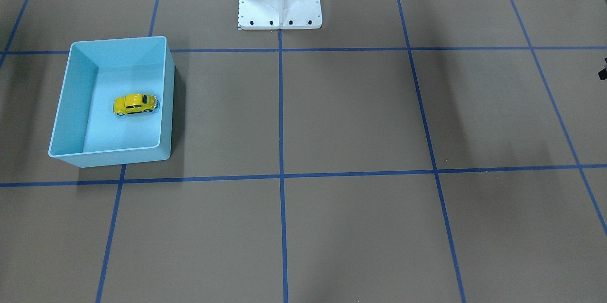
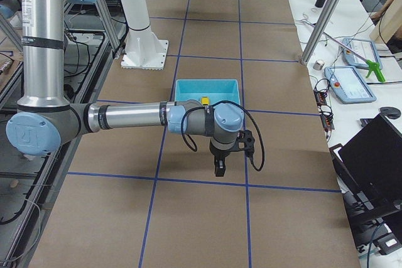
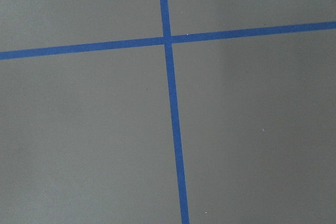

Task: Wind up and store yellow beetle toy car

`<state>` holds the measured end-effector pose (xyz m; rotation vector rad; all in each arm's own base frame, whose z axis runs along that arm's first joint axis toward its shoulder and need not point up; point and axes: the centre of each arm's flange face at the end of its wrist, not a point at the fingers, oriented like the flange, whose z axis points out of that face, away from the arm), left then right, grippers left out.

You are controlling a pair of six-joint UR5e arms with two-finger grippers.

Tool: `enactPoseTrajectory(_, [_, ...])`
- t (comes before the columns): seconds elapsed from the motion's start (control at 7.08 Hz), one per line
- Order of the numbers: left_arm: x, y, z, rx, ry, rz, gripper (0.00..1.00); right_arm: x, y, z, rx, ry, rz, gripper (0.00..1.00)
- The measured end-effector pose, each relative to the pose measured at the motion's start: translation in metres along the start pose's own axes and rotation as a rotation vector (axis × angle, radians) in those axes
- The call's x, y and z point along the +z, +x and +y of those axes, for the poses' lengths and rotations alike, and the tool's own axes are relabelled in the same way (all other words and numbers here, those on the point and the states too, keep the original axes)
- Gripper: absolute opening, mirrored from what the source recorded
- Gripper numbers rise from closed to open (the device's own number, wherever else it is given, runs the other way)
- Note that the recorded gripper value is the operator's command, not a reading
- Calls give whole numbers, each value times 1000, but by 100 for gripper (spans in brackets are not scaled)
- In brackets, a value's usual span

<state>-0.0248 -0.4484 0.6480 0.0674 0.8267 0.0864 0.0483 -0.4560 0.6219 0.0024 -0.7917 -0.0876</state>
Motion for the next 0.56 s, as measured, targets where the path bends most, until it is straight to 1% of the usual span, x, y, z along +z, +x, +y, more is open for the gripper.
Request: enactPoseTrajectory(0.56, [-2, 1, -2, 7, 5, -6, 100, 3, 2, 6, -13, 12, 0, 100])
